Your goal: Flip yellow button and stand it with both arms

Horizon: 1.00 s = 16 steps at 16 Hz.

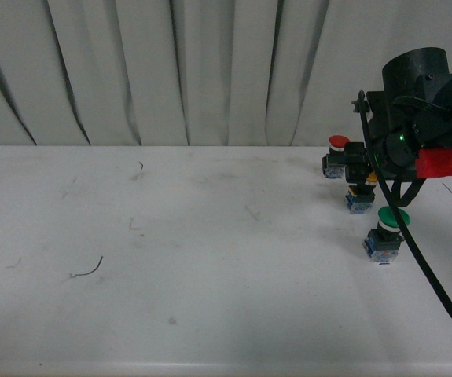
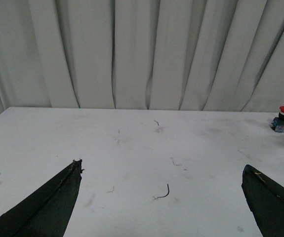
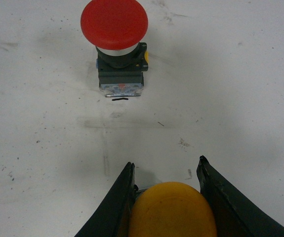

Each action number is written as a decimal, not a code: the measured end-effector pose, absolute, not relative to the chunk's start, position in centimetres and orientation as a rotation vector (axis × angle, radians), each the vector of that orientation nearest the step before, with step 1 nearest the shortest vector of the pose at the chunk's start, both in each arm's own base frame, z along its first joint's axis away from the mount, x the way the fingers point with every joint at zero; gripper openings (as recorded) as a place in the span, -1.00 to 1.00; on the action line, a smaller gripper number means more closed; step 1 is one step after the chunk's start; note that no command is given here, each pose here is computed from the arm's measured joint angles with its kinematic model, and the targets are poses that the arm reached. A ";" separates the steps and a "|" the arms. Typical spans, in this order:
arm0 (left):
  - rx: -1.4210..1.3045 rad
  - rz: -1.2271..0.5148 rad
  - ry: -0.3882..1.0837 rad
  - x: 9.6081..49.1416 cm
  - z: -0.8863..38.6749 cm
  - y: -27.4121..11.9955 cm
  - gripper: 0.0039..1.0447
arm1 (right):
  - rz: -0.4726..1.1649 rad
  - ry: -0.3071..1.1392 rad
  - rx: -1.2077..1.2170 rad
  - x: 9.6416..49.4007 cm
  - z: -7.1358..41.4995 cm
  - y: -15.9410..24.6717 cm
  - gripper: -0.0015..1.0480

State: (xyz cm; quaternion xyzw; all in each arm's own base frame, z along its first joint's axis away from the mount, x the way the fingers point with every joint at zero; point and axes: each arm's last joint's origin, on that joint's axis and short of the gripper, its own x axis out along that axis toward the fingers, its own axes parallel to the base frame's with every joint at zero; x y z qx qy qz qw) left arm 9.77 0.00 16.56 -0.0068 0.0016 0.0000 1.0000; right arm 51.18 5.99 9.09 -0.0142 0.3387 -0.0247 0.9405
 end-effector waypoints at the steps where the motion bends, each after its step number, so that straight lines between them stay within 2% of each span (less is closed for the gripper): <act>1: -0.014 0.000 0.003 9.8 16.6 0.0 0.88 | -0.052 0.690 -0.033 51.2 9.1 5.9 -0.32; 4: -0.014 0.000 0.004 9.8 16.6 0.0 0.88 | -0.049 0.693 -0.040 51.2 9.1 5.9 -0.32; 5: -0.014 0.000 0.004 9.8 16.6 0.0 0.88 | -0.048 0.693 -0.041 51.2 9.1 5.9 -0.19; 10: -0.014 0.000 0.004 9.8 16.6 0.0 0.88 | -0.048 0.687 -0.039 51.3 9.2 5.9 0.87; 14: -0.014 0.000 0.004 9.8 16.6 0.0 0.88 | -0.034 0.659 -0.015 51.3 9.7 5.5 0.87; 16: -0.014 0.000 0.003 9.8 16.6 0.0 0.88 | -0.024 0.610 0.027 50.6 11.5 4.4 0.87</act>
